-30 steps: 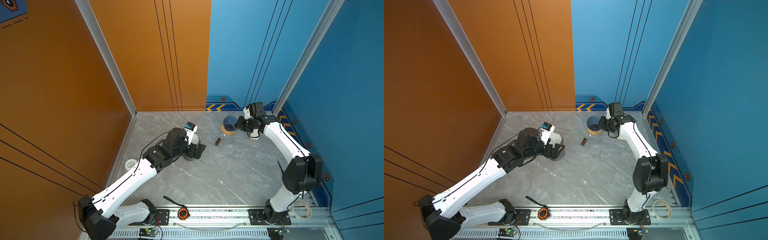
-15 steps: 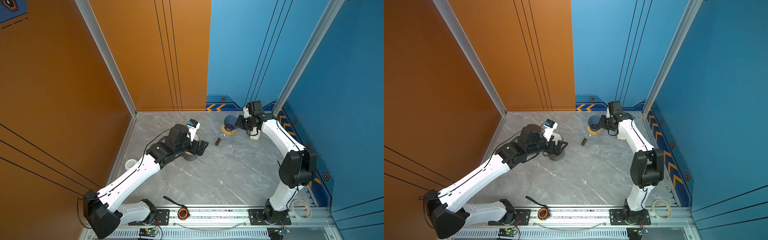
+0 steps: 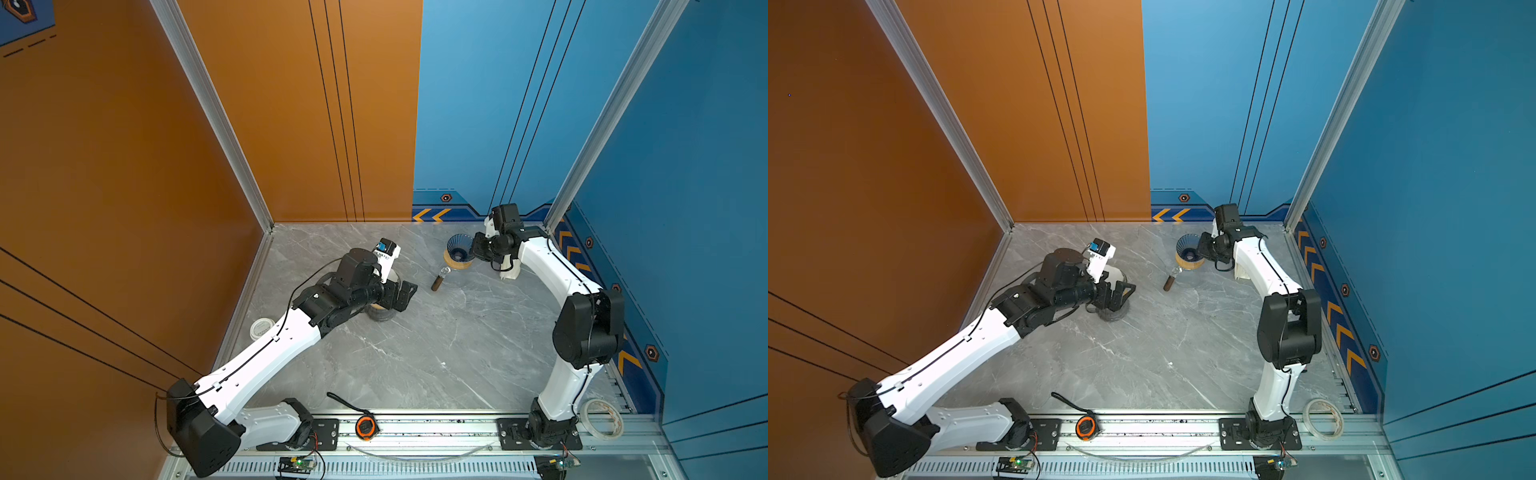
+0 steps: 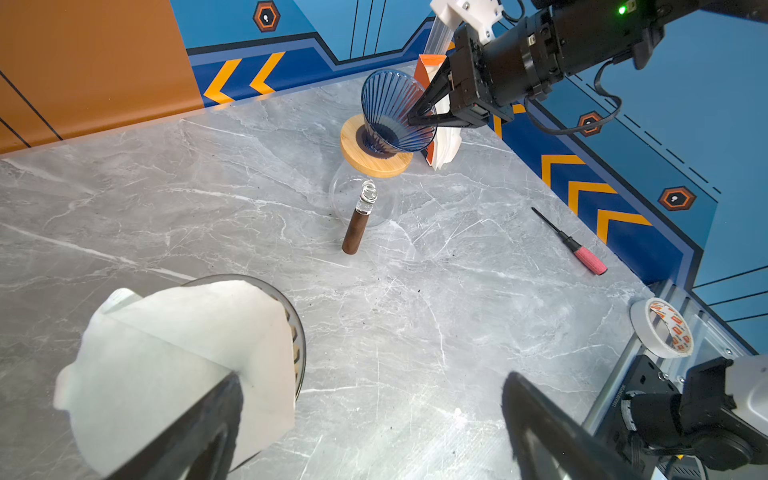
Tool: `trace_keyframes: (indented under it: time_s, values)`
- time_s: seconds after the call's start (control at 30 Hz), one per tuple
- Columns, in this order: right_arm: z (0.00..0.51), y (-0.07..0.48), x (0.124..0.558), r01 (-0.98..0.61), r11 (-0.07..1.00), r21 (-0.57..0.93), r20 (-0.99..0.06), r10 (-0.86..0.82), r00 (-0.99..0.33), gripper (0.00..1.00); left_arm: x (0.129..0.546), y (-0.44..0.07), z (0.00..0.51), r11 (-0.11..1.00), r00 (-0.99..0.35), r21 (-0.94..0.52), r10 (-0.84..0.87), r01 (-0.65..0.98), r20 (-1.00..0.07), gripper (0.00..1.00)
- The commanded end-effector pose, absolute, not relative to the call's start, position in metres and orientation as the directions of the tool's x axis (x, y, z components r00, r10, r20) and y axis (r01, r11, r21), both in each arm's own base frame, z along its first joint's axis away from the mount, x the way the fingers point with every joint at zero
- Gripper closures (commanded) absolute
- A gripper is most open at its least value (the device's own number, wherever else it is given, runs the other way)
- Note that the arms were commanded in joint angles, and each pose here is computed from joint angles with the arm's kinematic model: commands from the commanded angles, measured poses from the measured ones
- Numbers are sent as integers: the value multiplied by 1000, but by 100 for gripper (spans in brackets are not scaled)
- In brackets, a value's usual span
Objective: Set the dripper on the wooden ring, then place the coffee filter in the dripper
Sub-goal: 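Lower the blue dripper onto the bamboo ring with the right gripper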
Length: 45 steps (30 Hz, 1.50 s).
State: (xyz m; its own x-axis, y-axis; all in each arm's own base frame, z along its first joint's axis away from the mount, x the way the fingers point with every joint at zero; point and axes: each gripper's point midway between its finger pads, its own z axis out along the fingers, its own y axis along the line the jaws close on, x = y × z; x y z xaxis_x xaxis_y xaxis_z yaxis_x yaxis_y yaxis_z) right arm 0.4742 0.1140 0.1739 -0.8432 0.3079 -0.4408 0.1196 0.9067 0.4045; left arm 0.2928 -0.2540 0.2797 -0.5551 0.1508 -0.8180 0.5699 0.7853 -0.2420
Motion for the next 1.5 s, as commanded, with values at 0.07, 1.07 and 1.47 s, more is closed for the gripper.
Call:
trace_keyframes:
  time_s: [0.07,1.07,1.47]
  values:
    - [155,107,453,182,926,330,-305,287,-908,98,294,-254,295,772,-524,-241,137,588,-841,2]
    - [172,126,401,180,906,383,-156,256,-954,97,300,-254,293,760,-529,-254,136,598,-838,2]
    - [171,129,379,160,917,367,-150,227,-962,96,306,-282,307,722,-527,-278,139,634,-839,2]
